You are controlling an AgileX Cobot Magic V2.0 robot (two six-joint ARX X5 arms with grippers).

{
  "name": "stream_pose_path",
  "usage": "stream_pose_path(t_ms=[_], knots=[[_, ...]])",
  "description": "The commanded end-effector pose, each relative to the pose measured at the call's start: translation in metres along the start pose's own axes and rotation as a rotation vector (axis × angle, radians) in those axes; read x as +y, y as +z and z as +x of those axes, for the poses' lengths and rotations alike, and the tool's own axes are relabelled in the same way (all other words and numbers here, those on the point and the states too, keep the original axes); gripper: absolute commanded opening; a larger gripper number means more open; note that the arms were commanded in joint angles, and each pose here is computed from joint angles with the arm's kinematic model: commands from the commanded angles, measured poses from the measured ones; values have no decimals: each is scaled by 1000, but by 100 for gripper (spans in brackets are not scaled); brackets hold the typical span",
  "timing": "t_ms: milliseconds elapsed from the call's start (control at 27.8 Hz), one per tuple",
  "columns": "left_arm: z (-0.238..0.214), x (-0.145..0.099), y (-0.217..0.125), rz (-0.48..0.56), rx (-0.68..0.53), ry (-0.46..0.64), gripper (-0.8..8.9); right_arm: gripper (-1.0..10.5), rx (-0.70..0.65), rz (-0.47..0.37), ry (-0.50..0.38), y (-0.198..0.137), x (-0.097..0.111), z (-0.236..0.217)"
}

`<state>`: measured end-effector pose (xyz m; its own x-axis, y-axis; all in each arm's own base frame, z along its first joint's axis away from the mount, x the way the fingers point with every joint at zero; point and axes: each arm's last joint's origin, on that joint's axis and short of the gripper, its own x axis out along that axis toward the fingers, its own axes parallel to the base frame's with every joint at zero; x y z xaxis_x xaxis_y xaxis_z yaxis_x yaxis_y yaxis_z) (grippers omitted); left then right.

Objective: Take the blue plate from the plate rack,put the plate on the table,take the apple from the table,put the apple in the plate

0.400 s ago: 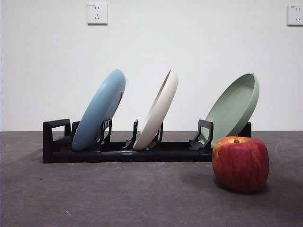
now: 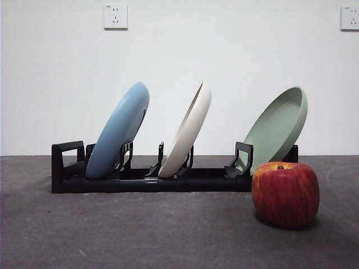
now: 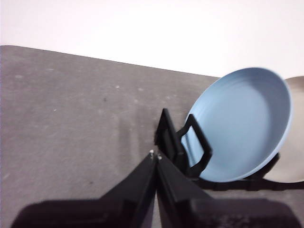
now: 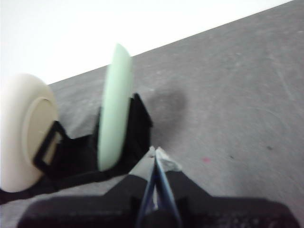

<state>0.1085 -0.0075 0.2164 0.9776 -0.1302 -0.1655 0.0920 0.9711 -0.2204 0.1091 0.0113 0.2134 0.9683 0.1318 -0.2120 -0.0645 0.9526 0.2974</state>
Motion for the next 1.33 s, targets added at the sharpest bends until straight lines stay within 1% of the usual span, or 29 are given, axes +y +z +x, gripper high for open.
stream_pose_path(t_ms=[36,216,360,505,613,685,721,757,793,829,865,973,1009,1045,1153,1333], knots=[[7,-5,19,-6,33,-47,-6,-16,16,4,49,19,7,4],[29,-14,53,-9,116,-158,-6,-15,99,-44,166,48,20,21],[52,-19,72,-31,207,-262,-6,-15,209,-52,262,61,26,40],[76,-24,83,-73,339,-367,-4,-15,394,-59,361,68,32,59],[90,-29,87,-93,424,-401,0,7,531,-45,415,70,34,70],[96,-33,89,-88,452,-416,3,8,584,-47,420,71,34,75],[101,-36,90,-83,461,-426,22,19,608,-48,417,71,34,78],[104,-38,91,-81,465,-433,65,57,619,-44,414,71,34,80],[107,-42,93,-76,470,-444,170,149,631,-40,411,70,34,81],[111,-47,96,-69,472,-455,230,240,634,-39,409,70,34,82],[114,-51,99,-61,470,-465,229,290,635,-39,407,70,34,81],[124,-68,115,-33,449,-496,230,292,635,-39,407,70,34,81],[127,-73,120,-24,448,-491,248,292,634,-39,407,70,34,81],[132,-77,125,-16,455,-475,310,292,634,-39,407,70,34,82],[152,-90,133,15,503,-428,322,291,634,-39,407,70,34,82],[193,-107,129,18,602,-434,322,289,634,-40,407,70,34,82]])
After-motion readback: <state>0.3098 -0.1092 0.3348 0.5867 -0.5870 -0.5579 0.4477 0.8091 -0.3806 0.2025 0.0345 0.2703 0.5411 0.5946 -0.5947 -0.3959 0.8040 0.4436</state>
